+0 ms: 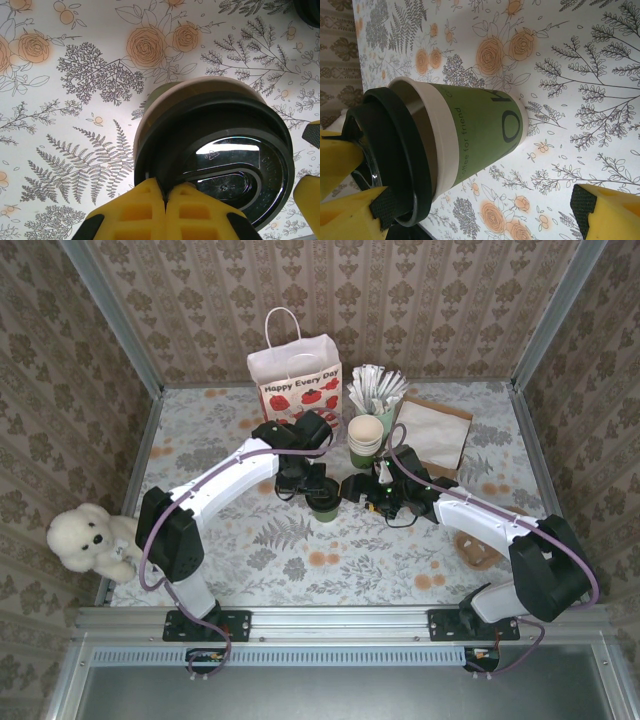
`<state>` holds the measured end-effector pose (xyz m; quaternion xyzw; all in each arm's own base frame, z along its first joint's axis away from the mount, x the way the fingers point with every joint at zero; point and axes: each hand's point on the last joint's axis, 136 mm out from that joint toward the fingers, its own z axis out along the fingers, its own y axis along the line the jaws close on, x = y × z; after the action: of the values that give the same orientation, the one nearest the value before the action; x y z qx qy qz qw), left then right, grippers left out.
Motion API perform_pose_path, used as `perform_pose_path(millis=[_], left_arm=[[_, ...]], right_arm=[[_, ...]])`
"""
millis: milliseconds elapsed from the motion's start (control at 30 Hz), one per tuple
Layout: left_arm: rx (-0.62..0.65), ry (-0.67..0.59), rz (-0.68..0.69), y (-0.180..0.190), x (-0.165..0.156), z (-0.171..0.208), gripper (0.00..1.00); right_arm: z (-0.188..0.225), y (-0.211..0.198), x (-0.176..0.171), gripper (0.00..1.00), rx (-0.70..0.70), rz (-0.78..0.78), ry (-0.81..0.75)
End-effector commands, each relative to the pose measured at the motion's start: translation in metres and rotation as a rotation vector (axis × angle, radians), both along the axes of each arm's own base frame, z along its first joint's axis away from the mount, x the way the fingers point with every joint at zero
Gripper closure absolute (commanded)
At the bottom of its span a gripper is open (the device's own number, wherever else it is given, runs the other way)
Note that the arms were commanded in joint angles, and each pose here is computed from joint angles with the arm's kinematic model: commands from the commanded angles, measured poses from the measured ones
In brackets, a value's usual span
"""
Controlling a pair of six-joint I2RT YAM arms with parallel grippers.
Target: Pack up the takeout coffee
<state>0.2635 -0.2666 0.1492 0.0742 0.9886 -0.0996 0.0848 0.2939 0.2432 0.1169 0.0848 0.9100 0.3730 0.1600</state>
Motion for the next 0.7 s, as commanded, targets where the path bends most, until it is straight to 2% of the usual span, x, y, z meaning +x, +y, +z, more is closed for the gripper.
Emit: perform_pose_path(millis=[0, 667], left_arm=[[0.03, 0.005, -0.008, 0.002, -0.001, -0.008, 1.0], [0.045, 0.02, -0.002, 0.003, -0.002, -0.031, 1.0]], right_arm=[[-0.005, -0.002, -0.003, 0.07, -0.001, -0.002, 0.028], [-0.014, -0.006, -0.005, 0.11, -0.021, -0.023, 0.059]])
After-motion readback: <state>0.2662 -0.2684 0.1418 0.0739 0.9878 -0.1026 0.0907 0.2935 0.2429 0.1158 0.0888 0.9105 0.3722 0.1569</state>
